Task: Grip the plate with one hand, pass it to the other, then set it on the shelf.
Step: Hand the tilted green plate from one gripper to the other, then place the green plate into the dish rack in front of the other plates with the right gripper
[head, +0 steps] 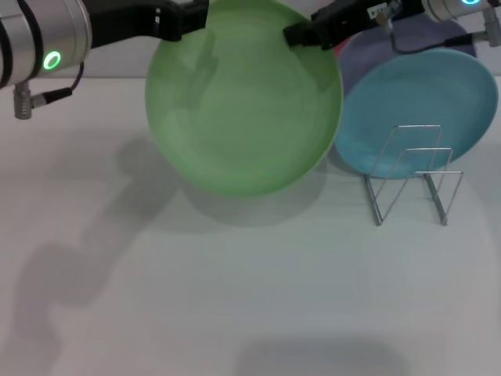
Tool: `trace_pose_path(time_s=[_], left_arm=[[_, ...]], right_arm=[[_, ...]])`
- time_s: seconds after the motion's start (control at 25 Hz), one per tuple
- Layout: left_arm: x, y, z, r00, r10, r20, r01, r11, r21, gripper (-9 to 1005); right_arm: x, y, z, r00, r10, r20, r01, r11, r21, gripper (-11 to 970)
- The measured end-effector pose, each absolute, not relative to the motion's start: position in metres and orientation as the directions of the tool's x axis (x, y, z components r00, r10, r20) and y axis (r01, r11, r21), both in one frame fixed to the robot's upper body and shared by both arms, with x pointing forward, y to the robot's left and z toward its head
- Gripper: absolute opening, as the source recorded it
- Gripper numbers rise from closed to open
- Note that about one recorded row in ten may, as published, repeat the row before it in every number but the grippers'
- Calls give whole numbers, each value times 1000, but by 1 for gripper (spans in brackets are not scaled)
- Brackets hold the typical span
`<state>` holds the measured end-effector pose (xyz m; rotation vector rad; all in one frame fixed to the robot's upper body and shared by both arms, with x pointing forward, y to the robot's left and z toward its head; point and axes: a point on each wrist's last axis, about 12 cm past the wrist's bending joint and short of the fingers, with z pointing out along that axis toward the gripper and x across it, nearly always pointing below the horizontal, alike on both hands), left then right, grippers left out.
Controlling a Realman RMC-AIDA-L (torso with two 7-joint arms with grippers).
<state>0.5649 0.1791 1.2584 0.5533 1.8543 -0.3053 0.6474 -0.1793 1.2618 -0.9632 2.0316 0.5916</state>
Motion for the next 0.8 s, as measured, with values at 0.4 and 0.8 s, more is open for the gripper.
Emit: trace_pose_path(time_s=[0.4, 0.8], left_arm=[[556, 201, 1253, -14, 164, -986, 390, 909, 146, 773], [561, 205, 1202, -46, 131, -990, 342, 933, 108, 846]], right_arm=[[617, -213, 1303, -223, -607, -762, -810, 551, -201, 67], [590, -227, 1336, 4, -855, -518, -777, 324, -540, 65]])
